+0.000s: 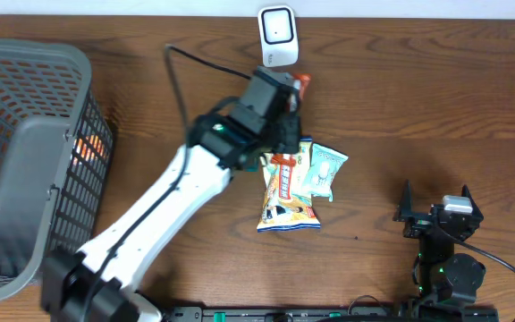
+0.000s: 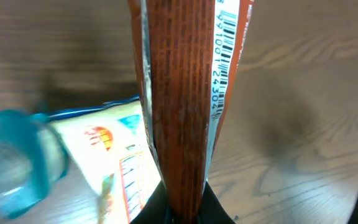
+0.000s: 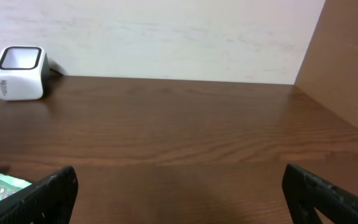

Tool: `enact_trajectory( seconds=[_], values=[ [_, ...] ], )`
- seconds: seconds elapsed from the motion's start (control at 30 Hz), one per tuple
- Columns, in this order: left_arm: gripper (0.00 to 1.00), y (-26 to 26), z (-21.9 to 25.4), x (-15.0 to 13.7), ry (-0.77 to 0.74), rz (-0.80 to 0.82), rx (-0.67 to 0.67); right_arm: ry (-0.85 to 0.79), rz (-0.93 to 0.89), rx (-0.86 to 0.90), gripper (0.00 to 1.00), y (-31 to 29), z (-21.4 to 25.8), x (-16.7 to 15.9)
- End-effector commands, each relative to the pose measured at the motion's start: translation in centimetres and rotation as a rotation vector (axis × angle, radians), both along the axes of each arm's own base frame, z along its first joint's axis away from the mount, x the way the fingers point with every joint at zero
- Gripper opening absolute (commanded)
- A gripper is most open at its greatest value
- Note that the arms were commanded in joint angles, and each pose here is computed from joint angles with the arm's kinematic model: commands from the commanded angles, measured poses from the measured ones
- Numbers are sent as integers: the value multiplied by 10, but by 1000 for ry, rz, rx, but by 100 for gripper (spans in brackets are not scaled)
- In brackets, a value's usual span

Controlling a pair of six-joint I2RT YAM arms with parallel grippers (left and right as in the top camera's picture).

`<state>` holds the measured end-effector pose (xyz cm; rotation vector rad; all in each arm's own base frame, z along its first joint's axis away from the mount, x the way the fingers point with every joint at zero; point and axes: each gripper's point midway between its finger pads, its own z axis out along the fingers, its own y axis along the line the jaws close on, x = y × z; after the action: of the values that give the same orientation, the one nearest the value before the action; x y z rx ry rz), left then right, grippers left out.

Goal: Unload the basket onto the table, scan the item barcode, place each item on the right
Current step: 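Carry the red packet right of the pouch and lower it onto the table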

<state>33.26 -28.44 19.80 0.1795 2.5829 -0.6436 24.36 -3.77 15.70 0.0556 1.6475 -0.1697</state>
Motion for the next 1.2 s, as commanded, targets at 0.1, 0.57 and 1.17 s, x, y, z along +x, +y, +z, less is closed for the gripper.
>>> enact_trajectory(
  seconds=[0.1, 0.57, 1.17],
  values=[
    [7, -60, -31, -17, -11, -135, 3, -2, 0, 12, 99, 0, 0, 0],
    [7, -116, -136, -42, 115, -200, 78, -3, 0, 12, 99, 0, 0, 0],
    [99, -108, -90, -46, 78, -194, 36, -2, 0, 12, 99, 0, 0, 0]
  ],
)
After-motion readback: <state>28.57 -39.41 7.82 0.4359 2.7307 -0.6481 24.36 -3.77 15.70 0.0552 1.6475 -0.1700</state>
